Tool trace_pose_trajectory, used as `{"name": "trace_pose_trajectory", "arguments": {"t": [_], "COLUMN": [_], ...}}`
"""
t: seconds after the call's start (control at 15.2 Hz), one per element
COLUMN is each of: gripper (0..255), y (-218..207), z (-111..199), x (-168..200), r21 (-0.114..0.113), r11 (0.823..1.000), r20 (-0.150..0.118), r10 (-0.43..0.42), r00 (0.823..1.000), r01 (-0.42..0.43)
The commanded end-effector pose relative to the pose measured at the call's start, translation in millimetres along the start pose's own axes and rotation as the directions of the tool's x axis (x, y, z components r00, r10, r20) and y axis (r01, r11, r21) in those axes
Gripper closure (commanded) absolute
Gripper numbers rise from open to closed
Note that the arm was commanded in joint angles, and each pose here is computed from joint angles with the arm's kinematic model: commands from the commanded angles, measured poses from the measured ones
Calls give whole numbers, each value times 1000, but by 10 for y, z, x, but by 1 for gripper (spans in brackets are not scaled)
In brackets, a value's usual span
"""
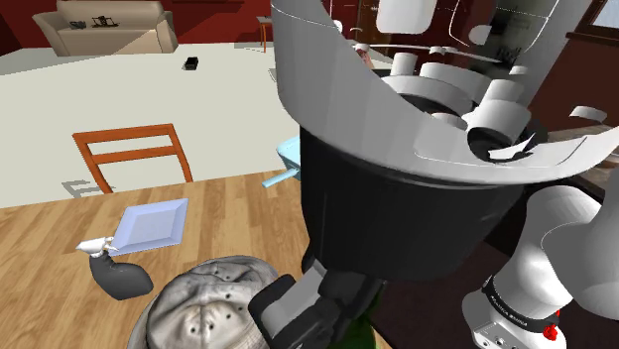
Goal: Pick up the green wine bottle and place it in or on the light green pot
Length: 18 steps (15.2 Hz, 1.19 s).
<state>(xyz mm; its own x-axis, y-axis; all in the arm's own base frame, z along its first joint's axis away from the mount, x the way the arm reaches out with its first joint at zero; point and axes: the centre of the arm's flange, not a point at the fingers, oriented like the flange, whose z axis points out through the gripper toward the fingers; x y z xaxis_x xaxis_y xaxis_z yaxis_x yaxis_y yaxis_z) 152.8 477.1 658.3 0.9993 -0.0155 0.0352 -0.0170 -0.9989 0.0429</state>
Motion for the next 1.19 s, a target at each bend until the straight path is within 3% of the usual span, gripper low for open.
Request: {"name": "trace_pose_trajectory", "arguments": {"t": [0.0,0.79,1.12], "gripper": [255,255,255], "y": [-4,-31,-31], "z": [102,725,725], "x": [-11,-33,-33], "r21": [1,1,1], "r11": [1000,1000,1000], "r20": [0,0,0], "r10": [0,0,0], "r00": [1000,1000,1000], "r01": [0,0,0]}}
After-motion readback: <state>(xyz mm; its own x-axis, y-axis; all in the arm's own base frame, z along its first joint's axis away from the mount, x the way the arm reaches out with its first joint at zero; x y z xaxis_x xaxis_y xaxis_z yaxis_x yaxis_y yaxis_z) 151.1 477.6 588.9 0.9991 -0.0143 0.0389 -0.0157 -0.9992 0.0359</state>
